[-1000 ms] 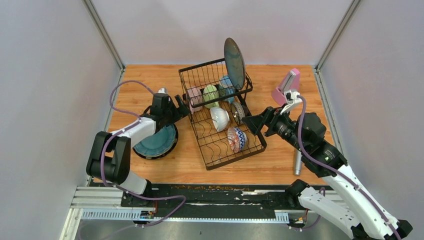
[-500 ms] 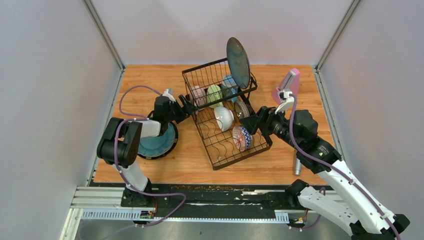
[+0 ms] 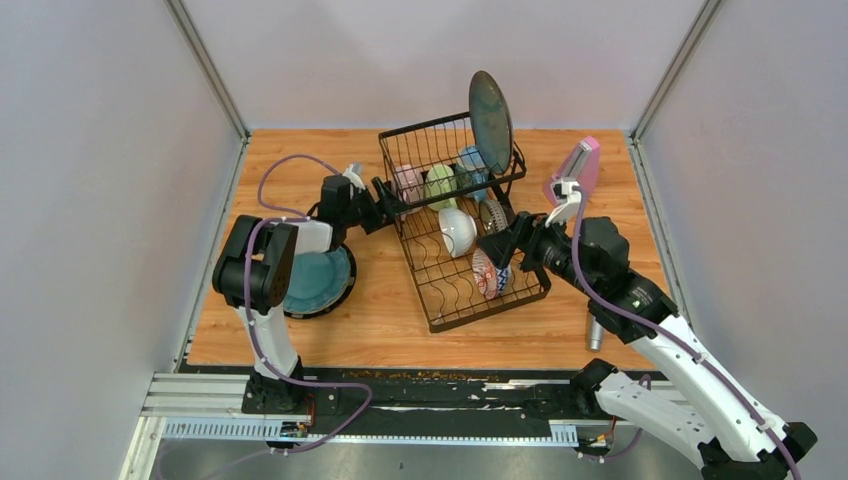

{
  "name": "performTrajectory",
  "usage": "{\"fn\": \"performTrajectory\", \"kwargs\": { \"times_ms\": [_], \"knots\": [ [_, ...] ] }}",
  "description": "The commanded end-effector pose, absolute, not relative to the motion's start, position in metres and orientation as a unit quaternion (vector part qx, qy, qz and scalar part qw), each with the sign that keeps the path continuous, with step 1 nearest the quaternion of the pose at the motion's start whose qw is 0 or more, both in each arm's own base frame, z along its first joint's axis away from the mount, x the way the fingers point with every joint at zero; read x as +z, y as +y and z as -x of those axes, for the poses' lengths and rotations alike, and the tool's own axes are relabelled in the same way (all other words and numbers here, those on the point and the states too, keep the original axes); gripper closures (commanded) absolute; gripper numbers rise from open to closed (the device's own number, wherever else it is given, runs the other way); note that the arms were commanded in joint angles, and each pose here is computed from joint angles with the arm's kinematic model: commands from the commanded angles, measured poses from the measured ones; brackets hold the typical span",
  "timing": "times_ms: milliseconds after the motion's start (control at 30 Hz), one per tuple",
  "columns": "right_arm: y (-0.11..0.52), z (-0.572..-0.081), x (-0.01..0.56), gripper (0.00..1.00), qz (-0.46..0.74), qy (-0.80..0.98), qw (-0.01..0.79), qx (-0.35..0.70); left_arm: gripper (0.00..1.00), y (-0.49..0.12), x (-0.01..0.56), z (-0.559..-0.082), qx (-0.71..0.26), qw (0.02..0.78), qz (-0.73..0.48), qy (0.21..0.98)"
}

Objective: Load the mixed dishes into the dish rack
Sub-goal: Move the dish rack to the center of the board.

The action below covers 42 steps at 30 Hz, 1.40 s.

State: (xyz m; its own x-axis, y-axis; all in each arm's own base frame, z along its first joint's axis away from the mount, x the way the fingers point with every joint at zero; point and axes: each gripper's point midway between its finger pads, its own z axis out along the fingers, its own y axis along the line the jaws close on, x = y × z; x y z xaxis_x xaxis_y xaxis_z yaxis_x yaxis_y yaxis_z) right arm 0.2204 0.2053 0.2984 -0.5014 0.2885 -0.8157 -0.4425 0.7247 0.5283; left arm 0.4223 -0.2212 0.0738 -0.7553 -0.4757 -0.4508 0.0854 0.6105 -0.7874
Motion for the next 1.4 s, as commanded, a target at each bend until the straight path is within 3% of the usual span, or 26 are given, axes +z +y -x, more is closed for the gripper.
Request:
{"fn": "performTrajectory", "kwargs": {
  "times_ms": [0, 167, 267, 733, 867, 1133, 1367],
  "knots": [
    [0.207, -0.225, 0.298, 0.19, 0.04, 0.784, 0.497, 0.37, 0.16, -0.264, 0.125, -0.433, -0.487, 0.35, 0.03, 0.799],
    [0.208, -0.225, 0.299, 0.19, 0.041, 0.784, 0.496, 0.371, 0.13, -0.252, 0.113, -0.424, -0.454, 0.349, 0.037, 0.819],
    [0.208, -0.223, 0.3, 0.19, 0.041, 0.783, 0.495, 0.374, 0.02, -0.237, 0.099, -0.408, -0.414, 0.341, 0.041, 0.843],
    [0.24, -0.22, 0.288, 0.21, 0.068, 0.789, 0.438, 0.425, 0.0, -0.177, 0.147, -0.36, -0.315, 0.412, 0.027, 0.854],
    [0.266, -0.22, 0.282, 0.32, 0.092, 0.799, 0.403, 0.436, 0.0, -0.115, 0.15, -0.333, -0.209, 0.443, 0.105, 0.866],
    [0.371, -0.201, 0.258, 0.29, 0.212, 0.812, 0.357, 0.41, 0.0, 0.023, 0.137, -0.267, -0.062, 0.444, 0.31, 0.838],
    [0.446, -0.204, 0.226, 0.29, 0.278, 0.822, 0.329, 0.373, 0.0, 0.062, 0.112, -0.246, -0.053, 0.405, 0.412, 0.814]
  ]
}}
